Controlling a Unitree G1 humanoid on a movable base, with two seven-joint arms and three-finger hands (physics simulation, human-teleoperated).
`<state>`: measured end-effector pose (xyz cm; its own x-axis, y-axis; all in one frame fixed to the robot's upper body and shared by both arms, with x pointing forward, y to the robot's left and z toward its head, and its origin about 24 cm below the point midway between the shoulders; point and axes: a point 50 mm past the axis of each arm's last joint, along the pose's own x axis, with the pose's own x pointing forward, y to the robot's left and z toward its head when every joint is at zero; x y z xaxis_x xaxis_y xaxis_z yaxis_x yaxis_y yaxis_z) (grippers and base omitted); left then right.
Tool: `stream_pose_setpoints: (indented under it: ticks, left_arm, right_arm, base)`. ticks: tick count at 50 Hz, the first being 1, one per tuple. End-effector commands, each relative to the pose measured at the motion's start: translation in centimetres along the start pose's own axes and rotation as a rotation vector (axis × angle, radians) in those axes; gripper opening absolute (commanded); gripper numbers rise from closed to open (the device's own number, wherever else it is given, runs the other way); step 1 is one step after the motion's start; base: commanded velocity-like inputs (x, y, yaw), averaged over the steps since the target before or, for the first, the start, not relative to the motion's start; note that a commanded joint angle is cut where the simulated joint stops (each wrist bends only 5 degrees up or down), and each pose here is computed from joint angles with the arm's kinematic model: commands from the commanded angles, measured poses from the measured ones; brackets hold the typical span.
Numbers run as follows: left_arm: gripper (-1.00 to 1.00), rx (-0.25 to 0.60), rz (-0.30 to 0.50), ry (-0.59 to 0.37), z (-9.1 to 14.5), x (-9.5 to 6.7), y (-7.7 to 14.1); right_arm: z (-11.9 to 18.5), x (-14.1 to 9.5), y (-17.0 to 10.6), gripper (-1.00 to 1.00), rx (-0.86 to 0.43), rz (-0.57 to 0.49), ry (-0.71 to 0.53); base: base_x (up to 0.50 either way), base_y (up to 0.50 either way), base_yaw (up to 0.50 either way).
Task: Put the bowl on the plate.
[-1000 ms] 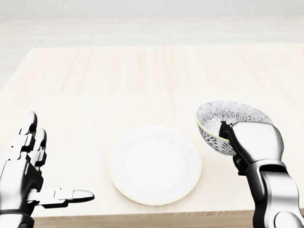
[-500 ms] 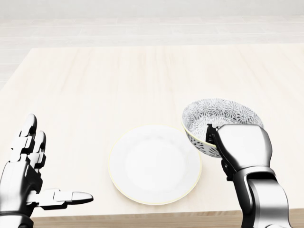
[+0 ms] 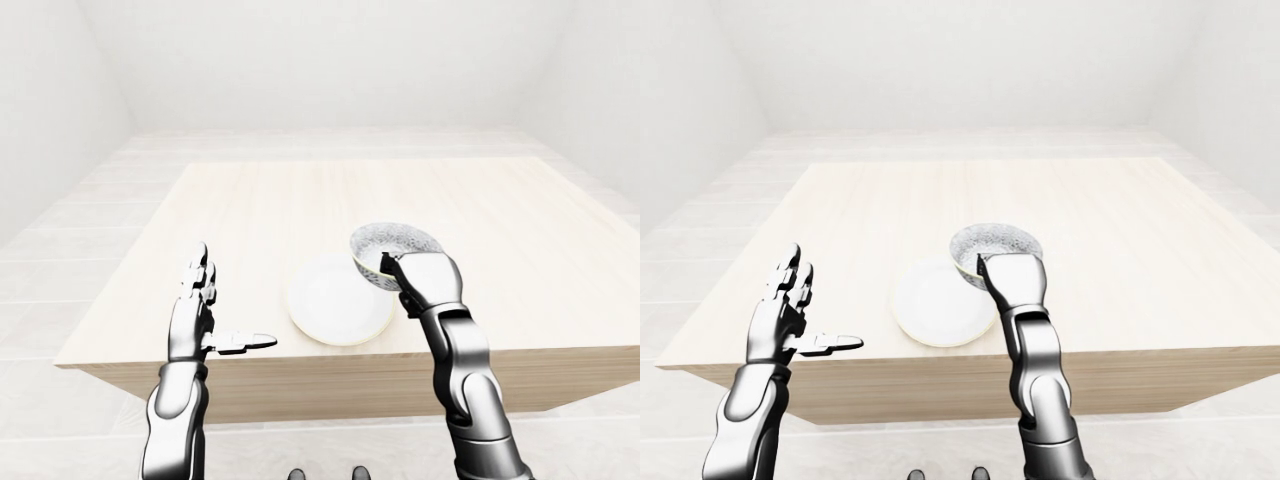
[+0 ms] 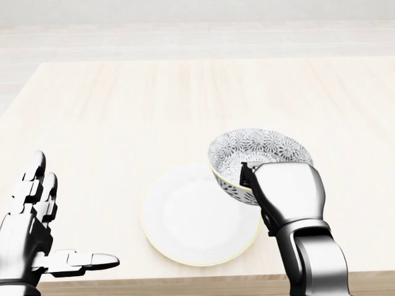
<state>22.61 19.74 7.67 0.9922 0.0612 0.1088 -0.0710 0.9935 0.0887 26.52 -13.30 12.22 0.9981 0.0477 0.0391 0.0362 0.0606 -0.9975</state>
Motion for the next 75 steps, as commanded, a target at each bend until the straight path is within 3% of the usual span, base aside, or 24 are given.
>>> stream_pose_setpoints:
  ticks: [1,29,75]
  left_arm:
    - [1.00,0.004,-0.001,0.001,-0.2,0.0,0.0]
    - [1.00,0.007,0.007,0.006,-0.3,0.3,0.5]
    - [1.00,0.005,0.010,0.012,-0.6,0.2,0.7]
  right_arm:
    - [2.1,0.0,-0.2,-0.36,0.039,-0.036,-0.059]
    - [5.4,0.8,1.7,-0.33,0.095,-0.015,-0.159]
    - [6.6,0.6,4.8,-0.31,0.133,0.031,-0.193]
  base:
    - [0.00,0.00,0.00]
    - [0.00,0.00,0.00]
    - [0.00,0.00,0.00]
